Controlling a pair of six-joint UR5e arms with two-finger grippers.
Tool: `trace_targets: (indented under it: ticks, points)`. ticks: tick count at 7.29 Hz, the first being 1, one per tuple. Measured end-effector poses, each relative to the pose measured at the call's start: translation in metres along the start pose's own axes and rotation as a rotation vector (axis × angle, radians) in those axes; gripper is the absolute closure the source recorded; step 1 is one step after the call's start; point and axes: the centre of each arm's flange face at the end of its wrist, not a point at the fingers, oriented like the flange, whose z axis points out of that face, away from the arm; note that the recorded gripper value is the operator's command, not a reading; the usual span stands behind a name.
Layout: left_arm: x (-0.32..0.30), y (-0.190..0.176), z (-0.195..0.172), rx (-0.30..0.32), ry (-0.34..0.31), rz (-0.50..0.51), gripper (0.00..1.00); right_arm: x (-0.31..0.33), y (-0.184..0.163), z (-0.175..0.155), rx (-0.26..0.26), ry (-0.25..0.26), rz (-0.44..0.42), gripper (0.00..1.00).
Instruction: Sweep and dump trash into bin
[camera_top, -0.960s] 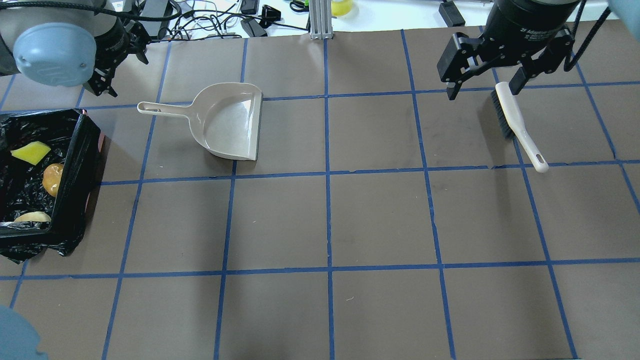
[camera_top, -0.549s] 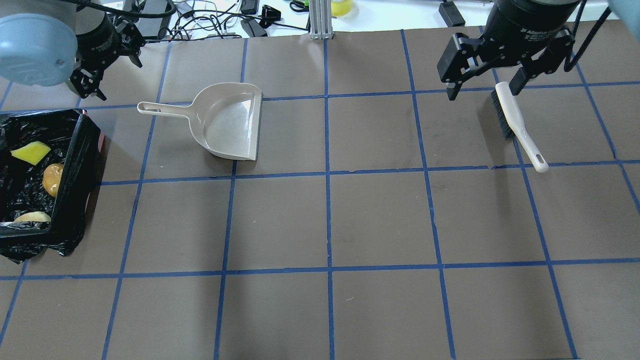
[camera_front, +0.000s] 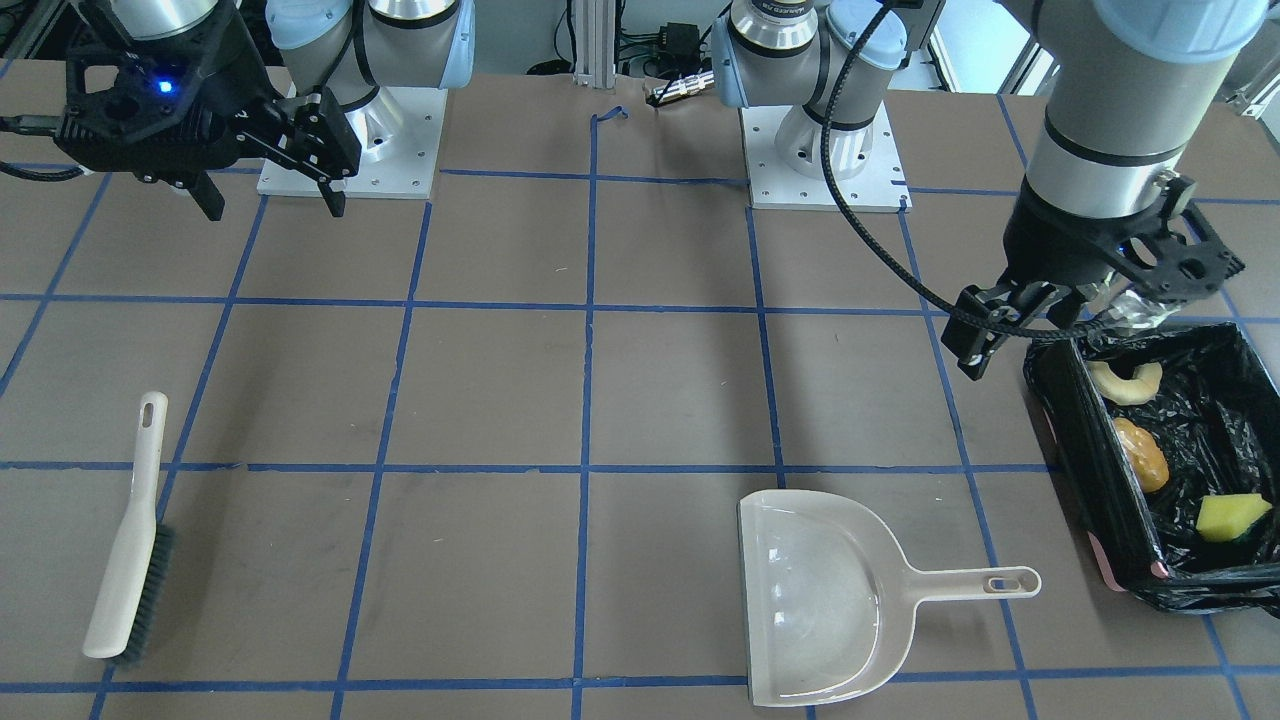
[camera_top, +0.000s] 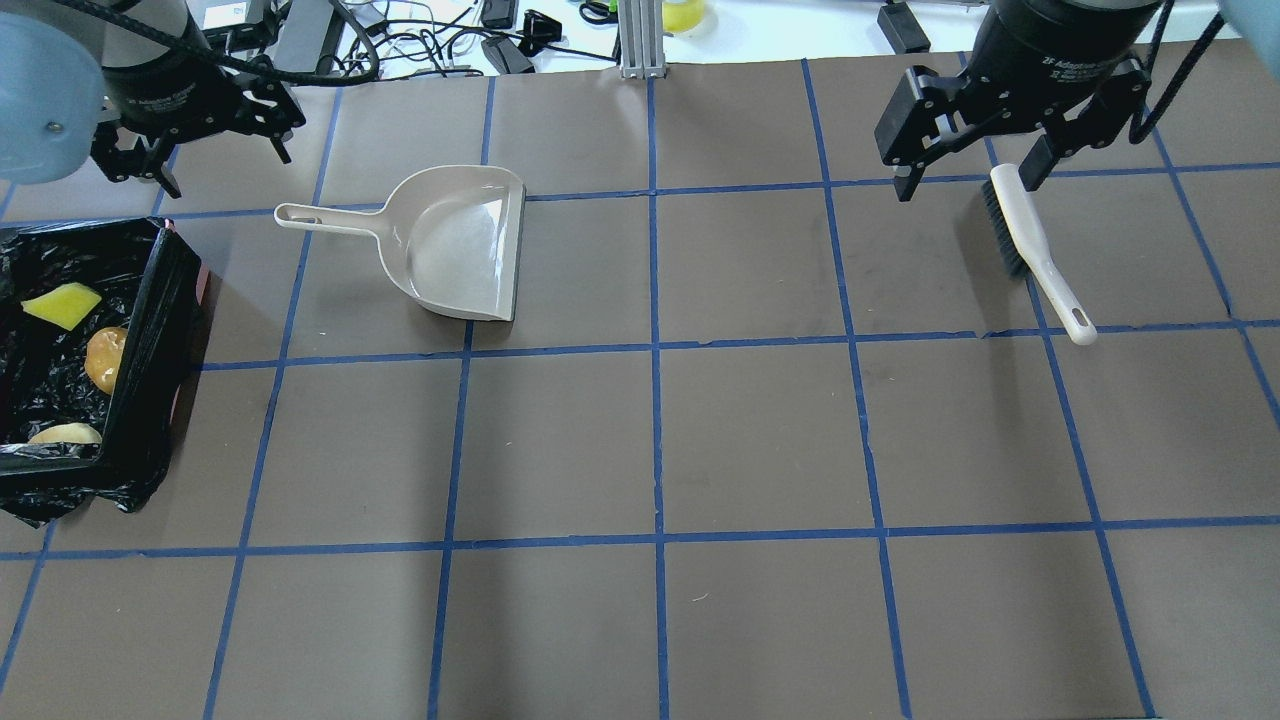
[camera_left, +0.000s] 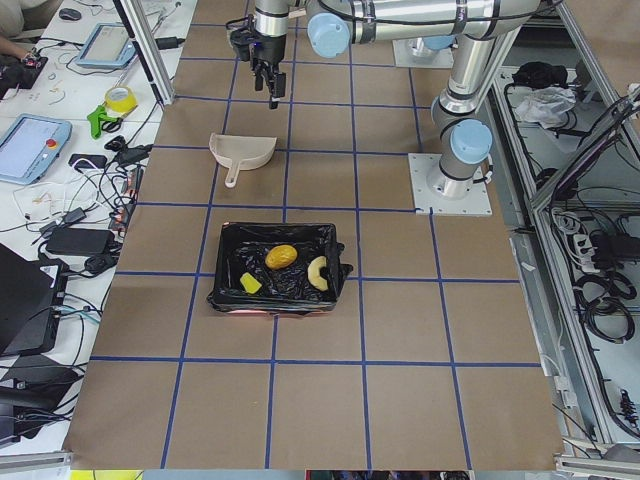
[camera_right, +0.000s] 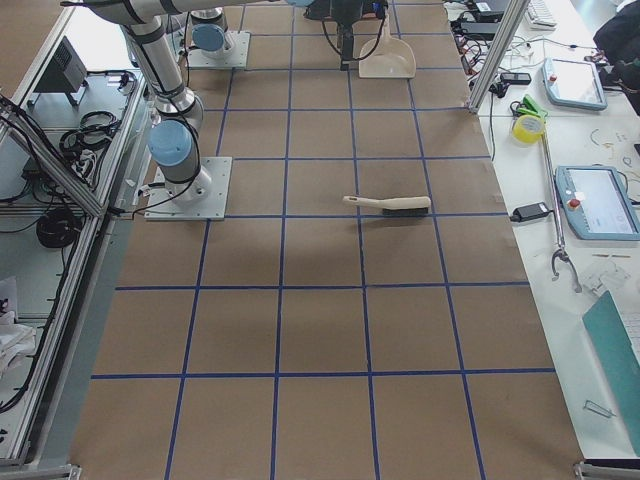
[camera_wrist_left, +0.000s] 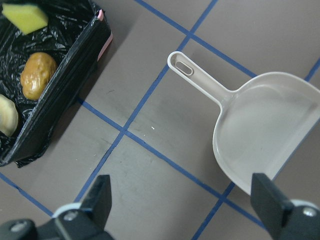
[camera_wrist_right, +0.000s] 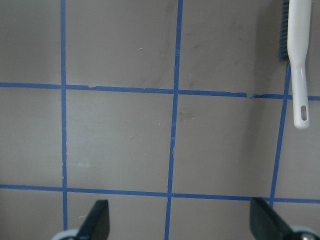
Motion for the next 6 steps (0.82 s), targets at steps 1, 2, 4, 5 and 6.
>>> trace_targets:
  ticks: [1, 2, 4, 5, 6]
  points:
    - [0.004, 0.011, 0.004, -0.042, 0.005, 0.041, 0.00, 0.000, 0.000, 0.000, -0.001, 0.000, 0.000, 0.00]
    - [0.010, 0.020, 0.008, -0.081, 0.049, 0.059, 0.00, 0.000, 0.000, 0.000, -0.001, 0.000, 0.000, 0.00]
    - [0.013, 0.038, -0.009, -0.099, 0.134, 0.085, 0.00, 0.000, 0.000, 0.000, -0.003, 0.000, 0.000, 0.00]
    - [0.011, 0.047, -0.019, -0.100, 0.150, 0.103, 0.00, 0.000, 0.000, 0.001, -0.003, 0.001, -0.001, 0.00]
    - [0.010, 0.054, -0.025, -0.105, 0.161, 0.116, 0.00, 0.000, 0.000, 0.001, -0.004, 0.001, -0.001, 0.00]
